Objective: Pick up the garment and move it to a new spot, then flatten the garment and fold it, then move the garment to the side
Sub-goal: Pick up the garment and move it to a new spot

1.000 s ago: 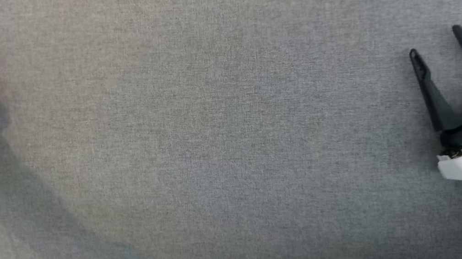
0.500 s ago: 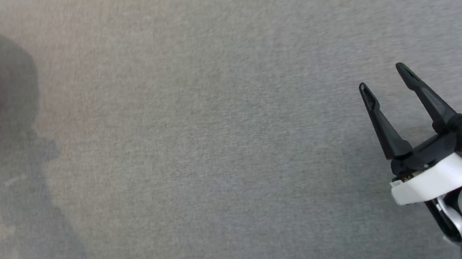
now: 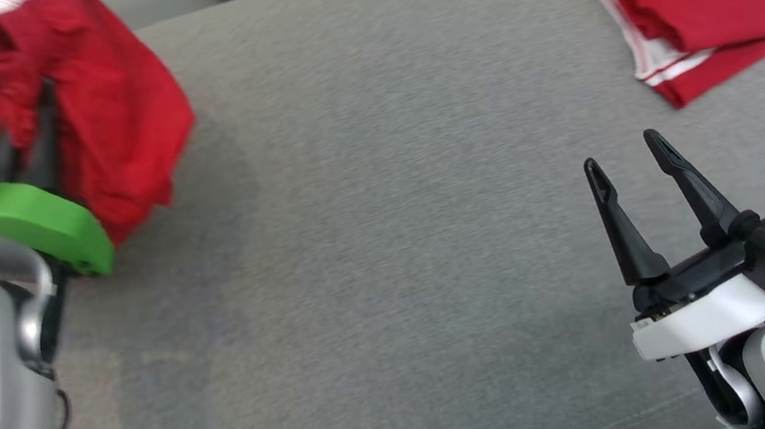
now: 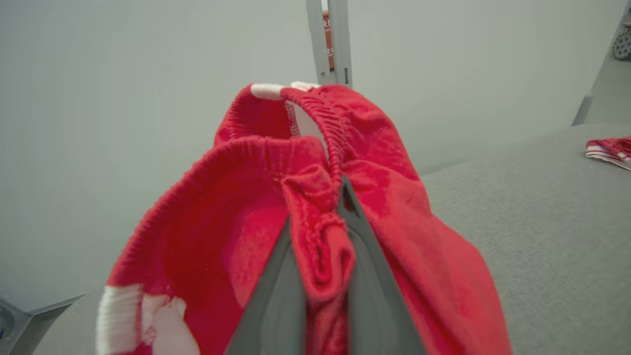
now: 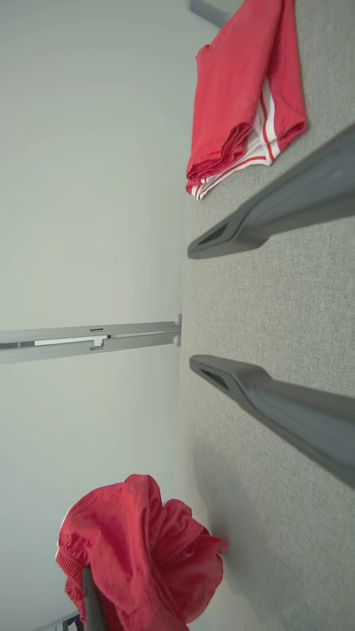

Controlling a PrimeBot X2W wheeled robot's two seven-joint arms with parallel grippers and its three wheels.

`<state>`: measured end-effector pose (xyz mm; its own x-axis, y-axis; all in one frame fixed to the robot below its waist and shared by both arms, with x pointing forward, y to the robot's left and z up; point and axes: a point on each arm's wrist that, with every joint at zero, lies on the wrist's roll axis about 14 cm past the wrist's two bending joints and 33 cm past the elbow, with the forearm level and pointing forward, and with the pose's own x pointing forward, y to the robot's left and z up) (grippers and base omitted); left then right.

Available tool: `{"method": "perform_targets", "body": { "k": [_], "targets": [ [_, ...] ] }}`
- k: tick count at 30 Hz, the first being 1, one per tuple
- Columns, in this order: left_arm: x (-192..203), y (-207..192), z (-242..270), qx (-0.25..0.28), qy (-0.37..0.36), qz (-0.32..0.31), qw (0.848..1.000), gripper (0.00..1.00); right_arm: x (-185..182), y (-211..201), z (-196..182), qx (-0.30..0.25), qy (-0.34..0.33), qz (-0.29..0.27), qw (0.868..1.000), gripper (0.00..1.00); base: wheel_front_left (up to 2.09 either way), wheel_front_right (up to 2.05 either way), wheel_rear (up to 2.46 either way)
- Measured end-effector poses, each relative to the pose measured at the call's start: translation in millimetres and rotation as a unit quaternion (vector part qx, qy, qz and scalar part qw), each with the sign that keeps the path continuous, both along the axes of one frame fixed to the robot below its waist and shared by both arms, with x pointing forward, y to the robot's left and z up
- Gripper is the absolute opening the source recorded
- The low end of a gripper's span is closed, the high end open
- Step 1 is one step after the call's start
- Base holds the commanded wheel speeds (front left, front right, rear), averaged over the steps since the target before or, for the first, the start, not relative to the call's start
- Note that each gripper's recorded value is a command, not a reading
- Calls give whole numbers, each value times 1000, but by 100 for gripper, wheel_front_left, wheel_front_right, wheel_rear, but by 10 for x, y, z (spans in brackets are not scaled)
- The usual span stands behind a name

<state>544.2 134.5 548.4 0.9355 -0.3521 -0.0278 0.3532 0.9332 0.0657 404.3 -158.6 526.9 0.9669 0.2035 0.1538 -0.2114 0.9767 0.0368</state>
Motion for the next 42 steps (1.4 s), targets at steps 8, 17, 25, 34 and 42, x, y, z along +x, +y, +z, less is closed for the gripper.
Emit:
{"method": "perform_targets", "body": {
  "k": [8, 17, 25, 34, 42],
  "targets": [
    [-426, -1251, -306, 5, 44, -160, 986, 0, -285, -410, 231, 0, -26, -73, 997, 100, 0, 0, 0],
    [-746, -1631, -1220, 38, 137, -220, 965, 0, -224, -530, 152, -5, -14, -94, 995, 100, 0, 0, 0],
    [-797, -1629, -1294, -35, 134, -183, 973, 100, -112, -321, 25, 4, 2, -63, 998, 100, 0, 0, 0],
    [-892, -1050, -892, -67, 57, -51, 995, 100, -263, -141, 72, 14, -3, -38, 999, 100, 0, 0, 0],
    [-1370, -325, -548, -106, 3, 79, 991, 100, -430, 66, 107, 25, -9, -14, 1000, 100, 0, 0, 0]
  ]
}}
